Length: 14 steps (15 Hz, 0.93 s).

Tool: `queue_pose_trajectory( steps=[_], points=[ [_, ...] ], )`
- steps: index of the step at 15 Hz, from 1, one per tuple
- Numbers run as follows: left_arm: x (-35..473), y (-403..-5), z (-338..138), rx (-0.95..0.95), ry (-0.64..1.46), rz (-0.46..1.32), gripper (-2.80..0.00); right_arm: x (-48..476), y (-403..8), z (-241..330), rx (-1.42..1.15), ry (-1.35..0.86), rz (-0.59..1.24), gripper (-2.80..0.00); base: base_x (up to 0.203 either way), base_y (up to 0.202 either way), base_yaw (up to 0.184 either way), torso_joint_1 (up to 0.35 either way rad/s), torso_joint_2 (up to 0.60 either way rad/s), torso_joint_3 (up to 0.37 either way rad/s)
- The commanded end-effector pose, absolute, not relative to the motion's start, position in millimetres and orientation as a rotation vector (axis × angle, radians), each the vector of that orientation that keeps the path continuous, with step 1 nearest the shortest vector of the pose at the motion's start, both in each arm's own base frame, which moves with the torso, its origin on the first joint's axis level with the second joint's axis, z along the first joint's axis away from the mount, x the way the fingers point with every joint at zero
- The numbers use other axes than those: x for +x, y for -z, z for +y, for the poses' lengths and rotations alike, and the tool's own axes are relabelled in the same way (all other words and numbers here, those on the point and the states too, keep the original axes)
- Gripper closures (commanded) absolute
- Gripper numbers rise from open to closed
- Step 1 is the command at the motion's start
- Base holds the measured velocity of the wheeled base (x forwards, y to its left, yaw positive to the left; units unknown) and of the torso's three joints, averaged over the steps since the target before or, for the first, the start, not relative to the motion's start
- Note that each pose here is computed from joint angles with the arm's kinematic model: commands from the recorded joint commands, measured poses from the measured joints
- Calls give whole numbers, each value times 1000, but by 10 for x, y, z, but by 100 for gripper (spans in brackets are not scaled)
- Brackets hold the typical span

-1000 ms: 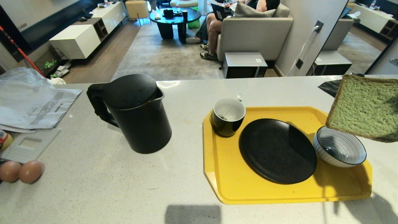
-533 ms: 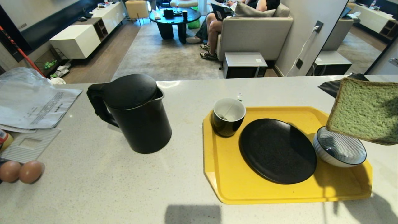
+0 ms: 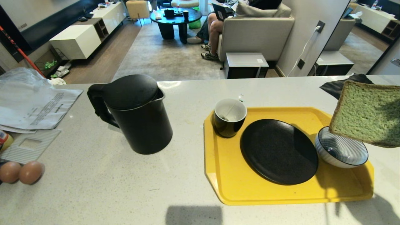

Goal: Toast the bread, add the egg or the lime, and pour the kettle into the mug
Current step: Put the bread slices in the toaster

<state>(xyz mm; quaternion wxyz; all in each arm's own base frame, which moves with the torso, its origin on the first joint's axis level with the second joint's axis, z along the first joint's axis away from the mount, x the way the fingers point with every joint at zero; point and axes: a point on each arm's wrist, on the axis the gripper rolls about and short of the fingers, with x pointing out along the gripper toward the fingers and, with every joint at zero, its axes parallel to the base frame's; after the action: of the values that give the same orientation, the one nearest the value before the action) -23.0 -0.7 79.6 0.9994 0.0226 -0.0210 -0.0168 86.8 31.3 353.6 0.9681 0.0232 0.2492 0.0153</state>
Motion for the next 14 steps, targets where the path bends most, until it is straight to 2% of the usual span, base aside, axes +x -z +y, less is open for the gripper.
queue_pose_trajectory(
  steps=[1, 14],
  points=[
    [-217, -750, -7, 45, 35, -27, 0, 879, -3525, 317, 45, -28, 513, 0, 0, 0, 0, 0, 0, 0],
    [-217, -748, -7, 43, 34, -25, 0, 885, -3496, 321, 43, -28, 523, 0, 0, 0, 0, 0, 0, 0]
  ],
)
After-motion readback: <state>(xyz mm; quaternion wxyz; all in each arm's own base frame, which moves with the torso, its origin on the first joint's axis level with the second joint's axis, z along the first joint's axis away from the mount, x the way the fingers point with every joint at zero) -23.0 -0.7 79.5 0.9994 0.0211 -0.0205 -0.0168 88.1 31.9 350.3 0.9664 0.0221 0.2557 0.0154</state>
